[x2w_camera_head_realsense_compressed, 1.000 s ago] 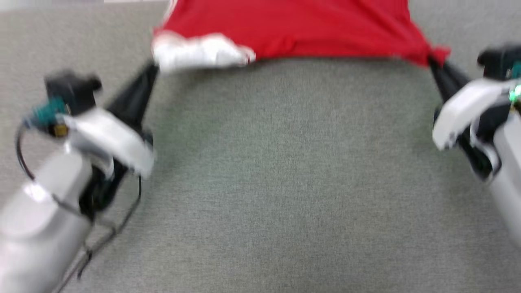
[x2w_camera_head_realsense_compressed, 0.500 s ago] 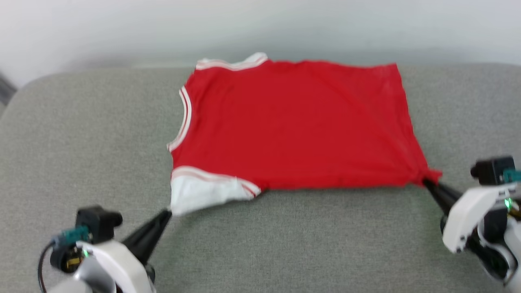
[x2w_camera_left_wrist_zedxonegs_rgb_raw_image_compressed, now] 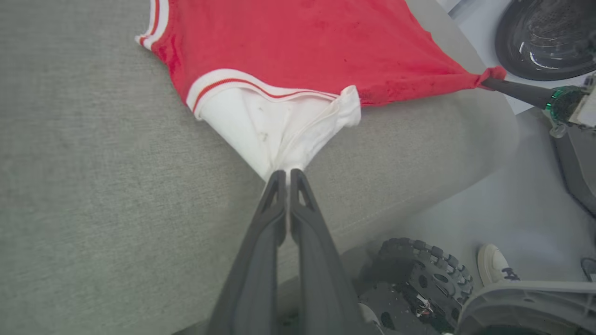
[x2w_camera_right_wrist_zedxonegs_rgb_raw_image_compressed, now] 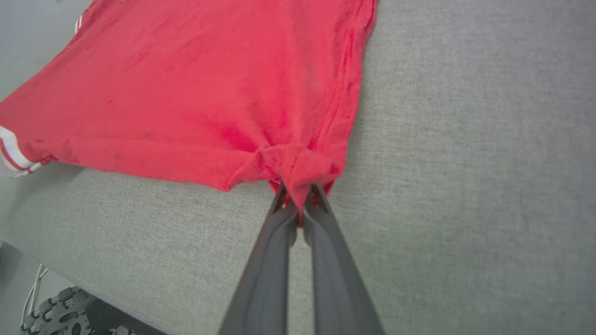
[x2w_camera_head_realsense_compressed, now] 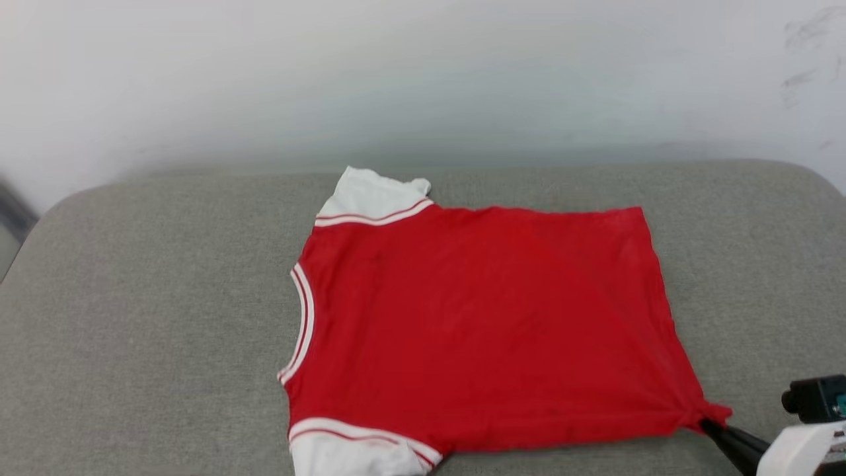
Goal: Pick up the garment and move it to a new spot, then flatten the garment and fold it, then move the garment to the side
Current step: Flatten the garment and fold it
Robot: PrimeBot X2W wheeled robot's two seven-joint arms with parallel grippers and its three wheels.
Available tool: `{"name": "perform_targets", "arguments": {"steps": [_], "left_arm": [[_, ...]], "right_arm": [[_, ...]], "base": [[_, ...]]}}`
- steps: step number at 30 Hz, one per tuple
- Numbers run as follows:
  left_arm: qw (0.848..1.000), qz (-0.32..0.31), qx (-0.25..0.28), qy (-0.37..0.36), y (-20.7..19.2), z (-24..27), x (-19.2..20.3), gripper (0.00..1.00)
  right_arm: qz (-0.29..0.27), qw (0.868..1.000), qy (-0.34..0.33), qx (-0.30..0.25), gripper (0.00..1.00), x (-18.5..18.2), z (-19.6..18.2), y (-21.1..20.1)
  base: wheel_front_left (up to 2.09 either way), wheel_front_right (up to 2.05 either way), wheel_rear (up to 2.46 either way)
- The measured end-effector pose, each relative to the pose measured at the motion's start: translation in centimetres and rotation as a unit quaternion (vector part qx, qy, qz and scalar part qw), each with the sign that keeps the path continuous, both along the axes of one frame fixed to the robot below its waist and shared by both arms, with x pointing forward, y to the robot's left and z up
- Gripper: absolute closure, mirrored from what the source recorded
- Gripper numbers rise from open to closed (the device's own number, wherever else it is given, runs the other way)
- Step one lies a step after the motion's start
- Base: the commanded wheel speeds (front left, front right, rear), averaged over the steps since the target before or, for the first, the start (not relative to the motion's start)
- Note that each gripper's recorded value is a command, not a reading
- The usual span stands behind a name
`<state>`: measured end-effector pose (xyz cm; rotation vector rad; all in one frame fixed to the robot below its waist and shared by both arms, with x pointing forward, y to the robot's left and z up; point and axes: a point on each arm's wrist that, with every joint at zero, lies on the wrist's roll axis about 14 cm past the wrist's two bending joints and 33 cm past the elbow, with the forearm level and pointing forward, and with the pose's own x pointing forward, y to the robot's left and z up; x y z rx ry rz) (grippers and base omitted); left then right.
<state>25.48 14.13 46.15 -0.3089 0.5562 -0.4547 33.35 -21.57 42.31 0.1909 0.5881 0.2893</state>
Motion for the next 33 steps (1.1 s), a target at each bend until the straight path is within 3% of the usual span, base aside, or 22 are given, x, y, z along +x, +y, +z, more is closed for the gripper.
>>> {"name": "perform_targets", "arguments": {"steps": [2, 7, 17, 26, 33], "left_arm": [[0.999, -0.027, -0.024, 0.018, -1.3, 0.3, -1.6, 1.00], [1.000, -0.031, -0.001, 0.004, -0.6, 0.3, -1.2, 1.00], [0.996, -0.022, 0.008, -0.089, 0.3, 3.7, 4.4, 1.00], [0.991, -0.042, 0.028, -0.128, 0.5, 4.7, 10.8, 1.00], [0.990, -0.051, 0.039, -0.123, 0.6, 3.2, 15.8, 1.00]], "right_arm": [[0.001, 1.000, 0.010, -0.016, 1.00, -2.0, -0.5, -0.9], [-0.018, 1.000, 0.005, 0.007, 1.00, -2.4, 0.1, -0.9], [-0.016, 1.000, -0.005, 0.012, 1.00, -1.6, 1.7, -0.6], [-0.006, 1.000, -0.021, -0.007, 1.00, 2.7, 2.5, -0.1], [0.003, 0.999, 0.006, -0.044, 1.00, 6.1, 0.5, -0.1]], "base": [[0.00, 0.00, 0.00], [0.00, 0.00, 0.00], [0.00, 0.00, 0.00], [0.00, 0.00, 0.00], [0.00, 0.00, 0.00]]}}
